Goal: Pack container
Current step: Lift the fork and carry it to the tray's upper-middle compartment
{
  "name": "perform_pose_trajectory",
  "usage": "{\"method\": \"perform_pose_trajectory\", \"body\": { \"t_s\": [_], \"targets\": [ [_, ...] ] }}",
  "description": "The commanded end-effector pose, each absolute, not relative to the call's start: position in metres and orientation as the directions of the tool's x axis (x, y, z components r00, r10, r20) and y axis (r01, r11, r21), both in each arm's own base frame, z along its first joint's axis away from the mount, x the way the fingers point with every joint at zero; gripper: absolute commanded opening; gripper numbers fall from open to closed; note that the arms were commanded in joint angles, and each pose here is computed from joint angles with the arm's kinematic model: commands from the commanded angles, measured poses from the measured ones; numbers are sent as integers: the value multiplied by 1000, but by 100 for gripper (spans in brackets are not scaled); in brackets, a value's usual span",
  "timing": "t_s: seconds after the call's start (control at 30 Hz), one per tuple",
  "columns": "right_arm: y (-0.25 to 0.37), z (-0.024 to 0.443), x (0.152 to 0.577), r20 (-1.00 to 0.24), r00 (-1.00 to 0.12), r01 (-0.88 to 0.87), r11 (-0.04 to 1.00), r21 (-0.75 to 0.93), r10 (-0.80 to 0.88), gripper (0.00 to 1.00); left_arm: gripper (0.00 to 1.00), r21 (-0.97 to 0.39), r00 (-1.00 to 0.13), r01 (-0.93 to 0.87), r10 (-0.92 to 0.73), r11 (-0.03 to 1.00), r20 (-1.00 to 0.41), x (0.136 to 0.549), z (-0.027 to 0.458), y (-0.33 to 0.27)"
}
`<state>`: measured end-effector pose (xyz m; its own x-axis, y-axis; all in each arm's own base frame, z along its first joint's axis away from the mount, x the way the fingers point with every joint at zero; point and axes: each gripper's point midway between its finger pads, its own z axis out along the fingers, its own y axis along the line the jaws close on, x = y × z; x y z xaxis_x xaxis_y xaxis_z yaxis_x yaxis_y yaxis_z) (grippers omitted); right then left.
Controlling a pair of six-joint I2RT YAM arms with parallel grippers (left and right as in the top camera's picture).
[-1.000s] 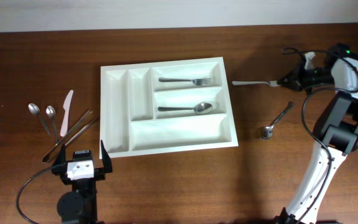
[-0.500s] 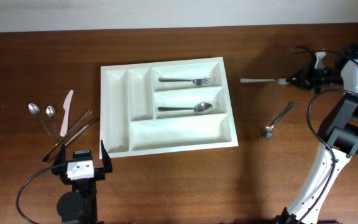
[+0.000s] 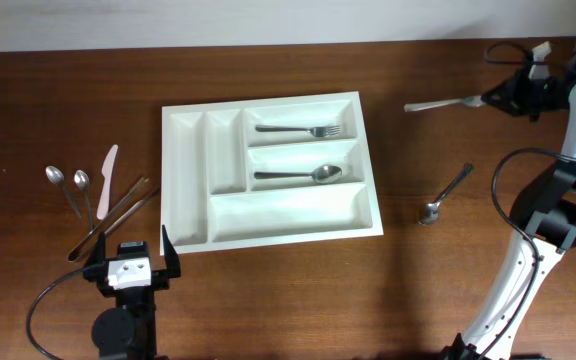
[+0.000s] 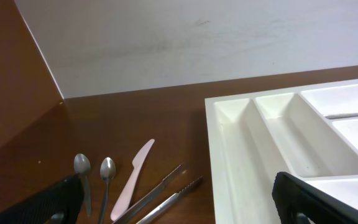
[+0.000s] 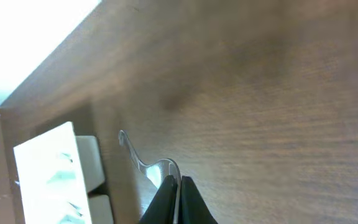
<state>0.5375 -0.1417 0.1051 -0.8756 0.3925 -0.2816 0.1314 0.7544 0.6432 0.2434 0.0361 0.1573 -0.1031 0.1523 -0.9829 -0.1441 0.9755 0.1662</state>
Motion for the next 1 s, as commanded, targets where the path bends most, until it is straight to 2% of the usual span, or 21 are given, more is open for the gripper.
{"method": "perform_pose_trajectory", "body": {
  "t_s": [0.0, 0.63, 0.97],
  "targets": [
    [-122, 133, 548, -352, -868, 35, 749, 662, 351, 4, 99, 179, -104, -147, 165, 973, -981, 243, 157, 37],
    [-50, 159, 557, -402, -881, -161, 643, 749, 248, 4, 99, 179, -105, -147, 165, 973, -981, 243, 157, 37],
    [-9, 156, 552, -391, -906, -209, 635, 744, 161, 4, 99, 179, -104, -147, 165, 973, -981, 243, 157, 37]
  ]
}}
